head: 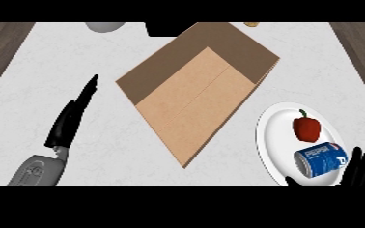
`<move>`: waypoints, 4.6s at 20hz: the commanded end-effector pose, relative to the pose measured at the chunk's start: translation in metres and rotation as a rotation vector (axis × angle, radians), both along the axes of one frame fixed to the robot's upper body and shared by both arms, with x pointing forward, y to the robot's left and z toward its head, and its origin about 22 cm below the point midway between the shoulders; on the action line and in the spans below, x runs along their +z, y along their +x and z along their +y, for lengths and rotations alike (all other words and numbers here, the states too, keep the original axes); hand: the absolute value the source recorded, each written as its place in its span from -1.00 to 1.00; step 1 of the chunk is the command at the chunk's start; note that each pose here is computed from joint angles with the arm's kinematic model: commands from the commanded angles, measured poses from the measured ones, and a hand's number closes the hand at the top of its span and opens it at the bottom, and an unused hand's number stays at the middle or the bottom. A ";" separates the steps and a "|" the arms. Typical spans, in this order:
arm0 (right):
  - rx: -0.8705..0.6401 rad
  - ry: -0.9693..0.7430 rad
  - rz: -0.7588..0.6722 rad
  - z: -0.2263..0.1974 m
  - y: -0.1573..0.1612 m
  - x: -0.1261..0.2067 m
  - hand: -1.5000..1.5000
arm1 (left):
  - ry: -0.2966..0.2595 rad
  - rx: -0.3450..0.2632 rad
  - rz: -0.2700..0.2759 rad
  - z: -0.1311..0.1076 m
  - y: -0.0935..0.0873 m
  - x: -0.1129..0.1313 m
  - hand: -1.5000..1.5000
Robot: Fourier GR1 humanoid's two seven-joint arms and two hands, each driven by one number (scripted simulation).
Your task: Pick the bell pepper from the plate and place it in the cardboard box
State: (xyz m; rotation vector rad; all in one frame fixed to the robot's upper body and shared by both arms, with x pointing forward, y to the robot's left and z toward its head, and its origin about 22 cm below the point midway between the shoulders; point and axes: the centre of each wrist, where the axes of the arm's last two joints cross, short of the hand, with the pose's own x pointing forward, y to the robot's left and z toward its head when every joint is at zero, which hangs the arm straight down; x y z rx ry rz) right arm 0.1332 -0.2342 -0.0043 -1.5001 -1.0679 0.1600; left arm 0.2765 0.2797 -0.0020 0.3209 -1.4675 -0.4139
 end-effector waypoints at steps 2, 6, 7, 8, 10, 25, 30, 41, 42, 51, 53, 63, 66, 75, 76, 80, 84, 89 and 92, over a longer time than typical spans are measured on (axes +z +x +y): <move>-0.003 -0.056 -0.012 -0.003 0.034 -0.015 -1.00 | 0.009 -0.001 -0.004 0.000 -0.001 -0.021 0.00; -0.002 -0.017 0.053 -0.007 0.049 -0.014 -1.00 | -0.002 -0.001 0.010 -0.017 0.005 -0.010 0.00; 0.011 -0.028 0.075 -0.003 0.021 -0.016 -1.00 | 0.007 -0.001 0.001 0.004 -0.023 0.004 0.00; 0.019 -0.001 0.085 -0.008 0.053 -0.011 -1.00 | 0.010 -0.014 -0.002 0.000 -0.003 0.000 0.00; 0.014 -0.003 0.076 -0.019 0.058 -0.015 -1.00 | 0.005 -0.008 0.019 -0.008 0.004 -0.025 0.00; 0.014 0.008 0.107 -0.033 0.097 -0.011 -1.00 | -0.009 0.016 0.002 0.010 -0.003 0.003 0.00; 0.015 0.035 0.106 -0.040 0.103 -0.030 -1.00 | -0.002 -0.004 0.019 0.001 -0.027 0.002 0.00; 0.051 0.039 0.141 -0.040 0.100 -0.050 -1.00 | -0.009 -0.002 0.007 0.010 -0.001 -0.001 0.00; 0.069 0.061 0.136 -0.026 0.111 -0.057 1.00 | 0.011 -0.013 -0.009 0.017 -0.005 0.006 0.00; -0.010 -0.257 0.045 -0.048 0.099 -0.054 1.00 | -0.004 -0.011 0.007 0.013 0.001 0.005 0.00; -0.009 -0.248 0.012 -0.037 0.113 -0.057 1.00 | 0.001 -0.012 0.006 0.015 0.011 -0.003 0.00; 0.114 -0.242 0.225 0.067 0.155 -0.016 1.00 | 0.000 -0.115 -0.032 -0.017 0.012 0.003 0.00; 0.152 -0.208 0.298 0.088 0.167 -0.007 1.00 | -0.009 -0.165 -0.050 -0.034 0.018 0.008 0.00; 0.038 -0.261 0.279 0.160 0.217 0.089 1.00 | 0.005 -0.227 -0.035 -0.053 0.028 0.010 0.00; 0.000 -0.278 0.286 0.163 0.218 0.096 1.00 | 0.006 -0.220 -0.037 -0.050 0.028 0.013 0.00; -0.073 -0.308 0.251 0.177 0.217 0.122 1.00 | 0.003 -0.196 -0.029 -0.046 0.030 0.009 0.00; -0.132 -0.305 0.235 0.187 0.215 0.147 1.00 | 0.012 -0.174 -0.012 -0.041 0.030 0.011 0.00; -0.179 -0.295 0.166 0.194 0.214 0.181 1.00 | 0.015 -0.131 0.003 -0.033 0.023 0.002 0.00; -0.207 -0.283 0.175 0.192 0.220 0.199 1.00 | 0.003 -0.123 -0.003 -0.029 0.023 0.003 0.00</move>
